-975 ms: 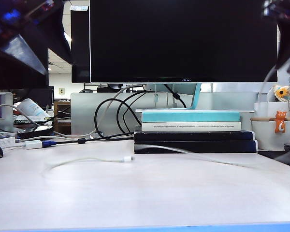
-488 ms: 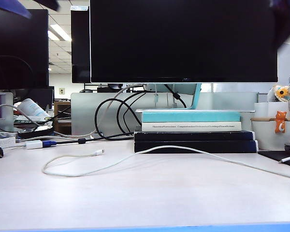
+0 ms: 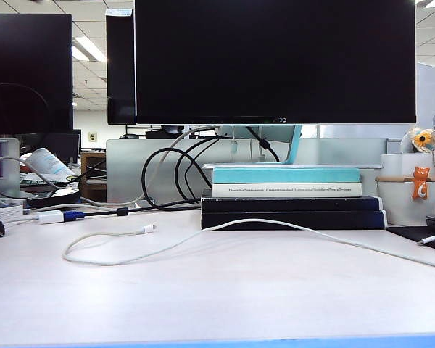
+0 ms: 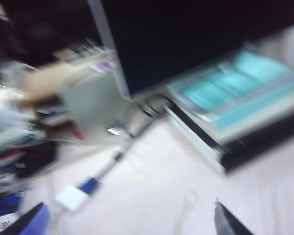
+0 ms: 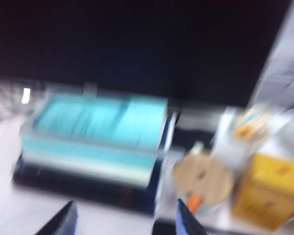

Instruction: Unfold the white charging cable into a straight cable.

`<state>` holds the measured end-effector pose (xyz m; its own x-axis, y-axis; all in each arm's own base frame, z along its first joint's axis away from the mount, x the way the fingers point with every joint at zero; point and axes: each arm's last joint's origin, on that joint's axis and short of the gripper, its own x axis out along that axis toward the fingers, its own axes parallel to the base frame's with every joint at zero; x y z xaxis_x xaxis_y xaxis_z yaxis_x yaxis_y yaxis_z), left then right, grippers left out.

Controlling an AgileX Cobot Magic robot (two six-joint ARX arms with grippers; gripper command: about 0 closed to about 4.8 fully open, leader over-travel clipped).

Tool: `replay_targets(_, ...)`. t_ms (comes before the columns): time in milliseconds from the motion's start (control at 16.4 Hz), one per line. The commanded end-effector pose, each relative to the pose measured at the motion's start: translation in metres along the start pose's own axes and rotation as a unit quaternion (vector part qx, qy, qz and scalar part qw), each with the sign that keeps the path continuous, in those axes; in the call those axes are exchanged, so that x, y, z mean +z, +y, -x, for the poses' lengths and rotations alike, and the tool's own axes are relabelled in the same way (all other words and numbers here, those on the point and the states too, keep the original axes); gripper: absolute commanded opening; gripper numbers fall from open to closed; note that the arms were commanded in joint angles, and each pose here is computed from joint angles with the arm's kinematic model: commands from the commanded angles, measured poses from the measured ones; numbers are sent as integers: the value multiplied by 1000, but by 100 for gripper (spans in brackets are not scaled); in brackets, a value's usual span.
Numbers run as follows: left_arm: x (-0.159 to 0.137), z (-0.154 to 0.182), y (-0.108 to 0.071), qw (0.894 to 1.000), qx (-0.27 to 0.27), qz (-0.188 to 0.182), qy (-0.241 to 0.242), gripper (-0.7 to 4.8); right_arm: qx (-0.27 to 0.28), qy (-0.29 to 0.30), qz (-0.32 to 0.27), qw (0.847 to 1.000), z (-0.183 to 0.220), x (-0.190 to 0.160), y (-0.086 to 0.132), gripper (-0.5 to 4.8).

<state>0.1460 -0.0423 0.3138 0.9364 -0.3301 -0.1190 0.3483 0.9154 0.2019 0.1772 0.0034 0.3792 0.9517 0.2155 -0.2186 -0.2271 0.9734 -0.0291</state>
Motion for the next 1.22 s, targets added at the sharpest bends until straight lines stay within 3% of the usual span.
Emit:
replay_targets(61, -8, 12, 9, 999, 18, 19, -33, 441, -61, -84, 13, 995, 23, -17, 3, 160)
replay_targets(122, -16, 14, 13, 999, 20, 23, -29, 388, -63, -96, 19, 993, 27, -29, 5, 107)
replay_targets(183, -26, 16, 20, 997, 31, 58, -30, 337, -68, -110, 18, 991, 29, -44, 6, 103)
replay_targets(244, -33, 17, 28, 994, 42, 90, -37, 331, -68, -125, 14, 990, 32, -58, 8, 103)
replay_targets(305, -37, 19, 32, 993, 47, 99, -38, 329, -64, -139, -1, 988, 33, -65, 9, 101)
replay_targets(427, -43, 23, 39, 991, 70, 104, -36, 263, -63, -181, -9, 981, 38, -83, 12, 43)
replay_targets(548, -47, 29, 38, 991, 85, 96, -41, 260, -58, -208, -21, 976, 42, -98, 15, 8)
replay_targets(670, -60, 34, 33, 988, 110, 104, -36, 180, -55, -229, -41, 971, 44, -114, 16, 8)
replay_targets(731, -77, 42, 24, 981, 124, 144, -50, 73, -52, -225, -50, 972, 40, -139, 18, 7)
replay_targets(792, -80, 44, 22, 979, 123, 150, -56, 42, -52, -216, -54, 974, 37, -148, 18, 4)
replay_targets(853, -84, 45, 19, 982, 117, 136, -54, -9, -50, -206, -65, 975, 34, -156, 18, -4)
replay_targets(975, -92, 45, 14, 988, 110, 97, -41, -6, -52, -188, -85, 977, 28, -170, 17, -4)
replay_targets(1097, -97, 45, 9, 987, 119, 94, -43, -6, -59, -175, -89, 979, 25, -180, 17, -4)
replay_targets(1219, -105, 46, 4, 987, 143, 64, -40, -6, -60, -168, -90, 980, 24, -185, 17, -4)
